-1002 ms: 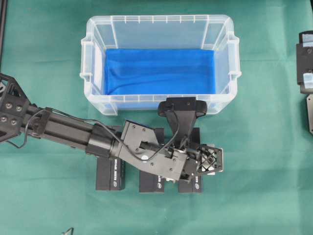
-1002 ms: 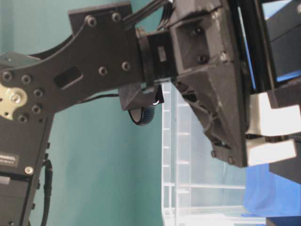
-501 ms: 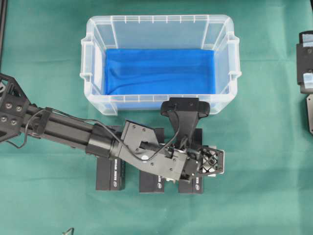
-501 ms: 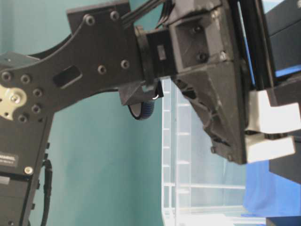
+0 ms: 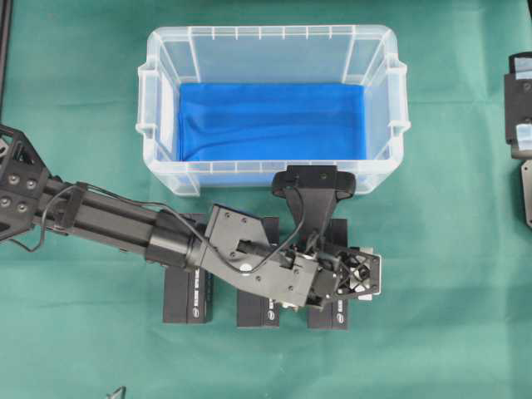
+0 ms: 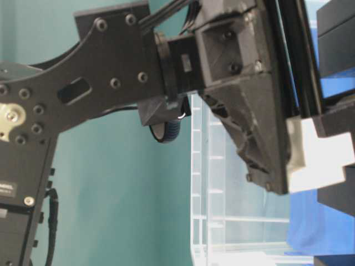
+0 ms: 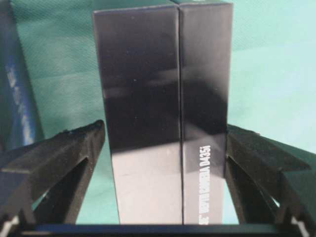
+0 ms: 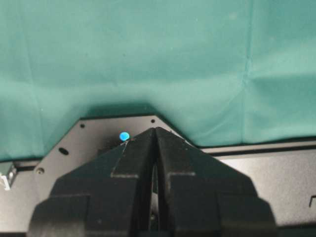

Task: Take the box out of the case with the left arm.
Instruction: 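Lower the box onto the table right of the middle box, then open the left gripper and withdraw it to the left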

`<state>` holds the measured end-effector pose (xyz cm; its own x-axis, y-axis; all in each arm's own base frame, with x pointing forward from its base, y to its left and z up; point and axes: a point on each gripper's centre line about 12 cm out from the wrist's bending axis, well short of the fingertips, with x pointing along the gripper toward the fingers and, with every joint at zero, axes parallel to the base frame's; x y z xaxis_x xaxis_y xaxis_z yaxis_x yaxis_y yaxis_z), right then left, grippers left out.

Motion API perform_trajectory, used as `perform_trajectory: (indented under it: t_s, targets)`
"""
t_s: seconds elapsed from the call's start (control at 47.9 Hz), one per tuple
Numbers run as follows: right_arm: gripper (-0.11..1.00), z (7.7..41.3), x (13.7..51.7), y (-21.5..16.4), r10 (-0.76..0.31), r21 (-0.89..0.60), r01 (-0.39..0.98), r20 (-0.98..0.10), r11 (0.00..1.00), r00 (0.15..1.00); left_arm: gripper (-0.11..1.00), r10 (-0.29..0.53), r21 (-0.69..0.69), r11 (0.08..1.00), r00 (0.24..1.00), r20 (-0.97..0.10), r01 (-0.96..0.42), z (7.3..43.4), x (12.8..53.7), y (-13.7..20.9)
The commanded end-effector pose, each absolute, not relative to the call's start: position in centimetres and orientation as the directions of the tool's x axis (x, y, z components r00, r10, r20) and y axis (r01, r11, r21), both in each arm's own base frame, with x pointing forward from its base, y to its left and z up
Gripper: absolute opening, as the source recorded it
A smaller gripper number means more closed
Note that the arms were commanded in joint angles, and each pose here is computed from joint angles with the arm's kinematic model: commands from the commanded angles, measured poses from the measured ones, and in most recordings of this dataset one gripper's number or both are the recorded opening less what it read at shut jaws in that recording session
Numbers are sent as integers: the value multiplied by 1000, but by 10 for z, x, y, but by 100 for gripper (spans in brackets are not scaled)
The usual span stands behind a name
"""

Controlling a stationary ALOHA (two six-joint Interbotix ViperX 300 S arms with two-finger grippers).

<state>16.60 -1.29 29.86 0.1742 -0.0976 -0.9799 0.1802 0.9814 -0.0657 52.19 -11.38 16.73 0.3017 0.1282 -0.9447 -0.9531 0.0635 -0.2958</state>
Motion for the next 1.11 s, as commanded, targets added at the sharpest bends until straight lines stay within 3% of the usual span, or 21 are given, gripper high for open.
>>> perform_trajectory:
  t_s: [0.0,0.23,0.459,0.689,1.086]
  targets:
    - [2,303,167,-13,-97,-61,184,-977,981,192,89,115,-364,51,368,-923,-930,216,518,-113]
    - [2,303,167,-13,-98,-62,182,-976,981,195,89,152,-309,25,309,-939,-951,270,497,-103]
    - [2,302,167,-13,-100,-64,182,-976,981,192,89,144,-364,52,368,-919,-930,305,504,-97]
    - [2,303,167,-13,-100,-64,183,-977,981,191,89,140,-397,73,404,-904,-915,316,515,-94]
    - [2,303,167,-13,-100,-64,183,-977,981,191,89,138,-362,85,371,-918,-928,309,506,-101]
